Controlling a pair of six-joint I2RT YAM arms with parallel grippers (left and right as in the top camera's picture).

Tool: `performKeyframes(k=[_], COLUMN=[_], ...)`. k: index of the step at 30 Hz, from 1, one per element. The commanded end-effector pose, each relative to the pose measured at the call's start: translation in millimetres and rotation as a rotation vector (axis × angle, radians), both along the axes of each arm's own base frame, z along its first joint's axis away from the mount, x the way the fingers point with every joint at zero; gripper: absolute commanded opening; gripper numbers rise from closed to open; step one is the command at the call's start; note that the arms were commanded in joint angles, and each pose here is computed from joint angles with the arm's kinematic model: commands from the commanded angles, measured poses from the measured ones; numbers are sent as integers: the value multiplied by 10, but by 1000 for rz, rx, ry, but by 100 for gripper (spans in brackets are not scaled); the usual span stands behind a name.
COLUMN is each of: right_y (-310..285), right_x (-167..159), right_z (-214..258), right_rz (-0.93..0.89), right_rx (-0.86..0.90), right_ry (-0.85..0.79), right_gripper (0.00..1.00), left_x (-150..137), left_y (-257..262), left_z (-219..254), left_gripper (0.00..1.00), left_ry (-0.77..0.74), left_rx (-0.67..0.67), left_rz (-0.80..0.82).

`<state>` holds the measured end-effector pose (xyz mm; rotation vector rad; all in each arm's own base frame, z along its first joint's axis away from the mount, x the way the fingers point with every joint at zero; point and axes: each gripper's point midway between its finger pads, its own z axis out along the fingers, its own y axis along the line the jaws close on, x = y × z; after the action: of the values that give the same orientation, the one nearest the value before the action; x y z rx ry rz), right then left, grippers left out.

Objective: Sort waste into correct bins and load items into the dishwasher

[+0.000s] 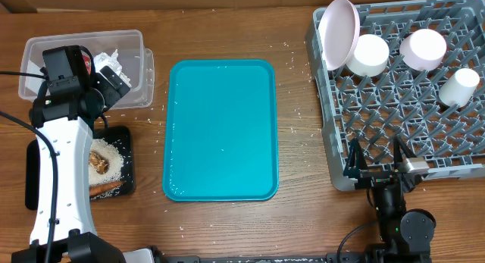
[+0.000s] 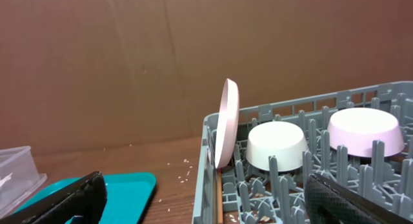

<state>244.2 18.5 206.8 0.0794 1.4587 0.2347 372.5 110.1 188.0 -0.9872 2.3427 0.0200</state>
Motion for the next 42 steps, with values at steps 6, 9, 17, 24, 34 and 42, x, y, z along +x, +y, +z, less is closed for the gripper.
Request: performKeyframes(k=[6, 9, 17, 24, 34, 42], right_y=[-66, -83, -79, -79, -79, -79], right_x=[20, 21, 20, 21, 21, 21], right_z=[-379, -373, -373, -374, -374, -374], right_rz=[-32, -42, -40, -40, -40, -40], right_rx=[-8, -15, -14, -14, -14, -14], right_ry=[141, 138, 138, 138, 138, 138], right_gripper=[100, 100, 100, 100, 100, 100], left_x=[23, 23, 23, 23, 23, 23], left_y=[20, 20, 20, 20, 20, 20], left_z=[36, 36, 36, 35, 36, 36], left_gripper=[100, 100, 100, 100, 100, 100], left_ry=[-9, -9, -9, -9, -9, -9], left_rx=[2, 2, 2, 2, 2, 2], left_rz=[16, 16, 16, 16, 16, 16])
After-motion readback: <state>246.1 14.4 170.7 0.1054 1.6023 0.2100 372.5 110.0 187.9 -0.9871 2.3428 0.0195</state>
